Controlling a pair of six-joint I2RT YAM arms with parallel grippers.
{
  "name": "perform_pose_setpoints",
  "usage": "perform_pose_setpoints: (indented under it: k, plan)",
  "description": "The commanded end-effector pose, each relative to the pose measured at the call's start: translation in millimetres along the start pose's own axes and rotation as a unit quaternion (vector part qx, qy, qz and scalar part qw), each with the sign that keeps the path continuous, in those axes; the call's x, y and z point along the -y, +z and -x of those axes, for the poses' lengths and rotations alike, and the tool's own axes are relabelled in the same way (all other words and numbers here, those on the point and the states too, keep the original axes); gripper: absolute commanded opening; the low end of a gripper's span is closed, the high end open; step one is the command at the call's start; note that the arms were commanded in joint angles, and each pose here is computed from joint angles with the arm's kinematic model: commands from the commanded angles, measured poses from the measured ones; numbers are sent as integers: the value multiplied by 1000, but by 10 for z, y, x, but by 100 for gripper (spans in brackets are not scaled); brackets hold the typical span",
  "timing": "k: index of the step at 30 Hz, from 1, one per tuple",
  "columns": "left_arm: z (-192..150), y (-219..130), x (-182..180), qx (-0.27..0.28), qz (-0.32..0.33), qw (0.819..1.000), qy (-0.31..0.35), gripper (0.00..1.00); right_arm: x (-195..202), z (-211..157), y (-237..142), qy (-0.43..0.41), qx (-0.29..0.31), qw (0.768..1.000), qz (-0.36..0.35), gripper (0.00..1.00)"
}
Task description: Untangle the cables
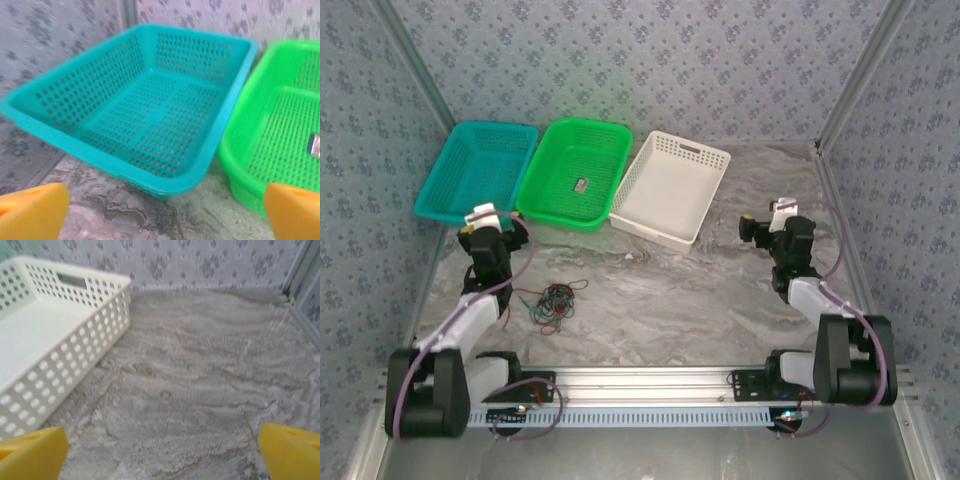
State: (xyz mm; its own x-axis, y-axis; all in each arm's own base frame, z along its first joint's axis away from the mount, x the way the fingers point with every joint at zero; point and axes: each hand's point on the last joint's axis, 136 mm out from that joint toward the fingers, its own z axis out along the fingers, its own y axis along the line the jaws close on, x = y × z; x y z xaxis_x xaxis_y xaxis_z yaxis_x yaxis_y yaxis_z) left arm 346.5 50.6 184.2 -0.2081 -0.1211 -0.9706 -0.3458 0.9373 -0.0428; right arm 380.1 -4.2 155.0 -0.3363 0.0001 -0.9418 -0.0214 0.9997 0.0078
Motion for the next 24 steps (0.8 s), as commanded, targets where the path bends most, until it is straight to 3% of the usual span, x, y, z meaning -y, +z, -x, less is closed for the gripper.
perform_pose_setpoints:
  k: [1, 5, 9, 12, 15, 19, 24]
  plan:
    - [-69, -224, -262, -33, 60, 996, -56, 99, -27, 115, -133, 39, -29, 999, -5, 100]
    - [-112, -476, -414, -75, 97, 978, -169, 99, -24, 229, -294, 122, -64, 990, -20, 100]
    - [-416, -822, -579, -195, 182, 930, -251, 99, 22, 166, -434, 211, -85, 973, -49, 100]
    - [-647, -994, -458, -304, 179, 906, -233, 99, -42, 57, -505, 270, -112, 955, -42, 100]
    - [-829, -1103, -272, -374, 148, 888, -223, 100, -123, -72, -562, 329, -140, 933, -38, 100]
    - [-1038, -1275, 30, -417, 92, 871, -243, 99, -213, -304, -599, 397, -173, 901, -34, 100]
    - [-1191, -1537, 123, -452, 89, 857, -229, 99, -348, -390, -606, 408, -195, 892, -10, 100]
